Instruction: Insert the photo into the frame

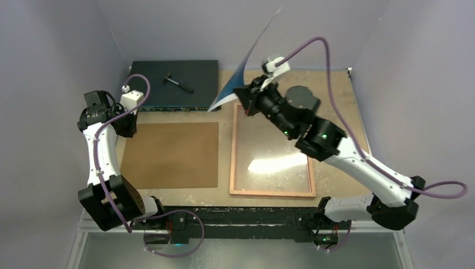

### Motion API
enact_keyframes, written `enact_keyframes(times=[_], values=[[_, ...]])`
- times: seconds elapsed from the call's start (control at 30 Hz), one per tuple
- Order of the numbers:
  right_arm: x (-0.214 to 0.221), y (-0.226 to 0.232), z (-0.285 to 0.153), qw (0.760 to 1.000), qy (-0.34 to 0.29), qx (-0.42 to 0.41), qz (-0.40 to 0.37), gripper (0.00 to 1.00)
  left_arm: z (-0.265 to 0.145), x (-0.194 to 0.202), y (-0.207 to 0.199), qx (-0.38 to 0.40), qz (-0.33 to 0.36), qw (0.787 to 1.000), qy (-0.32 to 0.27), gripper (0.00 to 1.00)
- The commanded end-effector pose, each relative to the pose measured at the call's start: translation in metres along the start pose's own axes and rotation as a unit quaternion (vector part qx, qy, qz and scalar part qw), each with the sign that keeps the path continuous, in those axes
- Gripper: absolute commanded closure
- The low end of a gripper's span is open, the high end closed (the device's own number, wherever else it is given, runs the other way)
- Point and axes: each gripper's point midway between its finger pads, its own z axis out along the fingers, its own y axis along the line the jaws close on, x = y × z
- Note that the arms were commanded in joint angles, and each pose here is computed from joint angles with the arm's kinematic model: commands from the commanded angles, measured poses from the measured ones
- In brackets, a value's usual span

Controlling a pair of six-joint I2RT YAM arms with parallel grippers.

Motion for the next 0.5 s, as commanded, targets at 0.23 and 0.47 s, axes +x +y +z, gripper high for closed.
enact_keyframes(times=[0.23, 0.47], values=[[0.050, -0.027, -0.041, 0.937, 0.200, 0.063, -0.278, 1.00, -0.005, -0.013, -0.006, 0.016, -0.012, 1.000, -0.020, 0.95], [0.173, -0.030, -0.054, 0.825, 0.373, 0.123, -0.405, 1.00, -0.003, -0.008, -0.009, 0.020, -0.010, 1.000, -0.015, 0.95]])
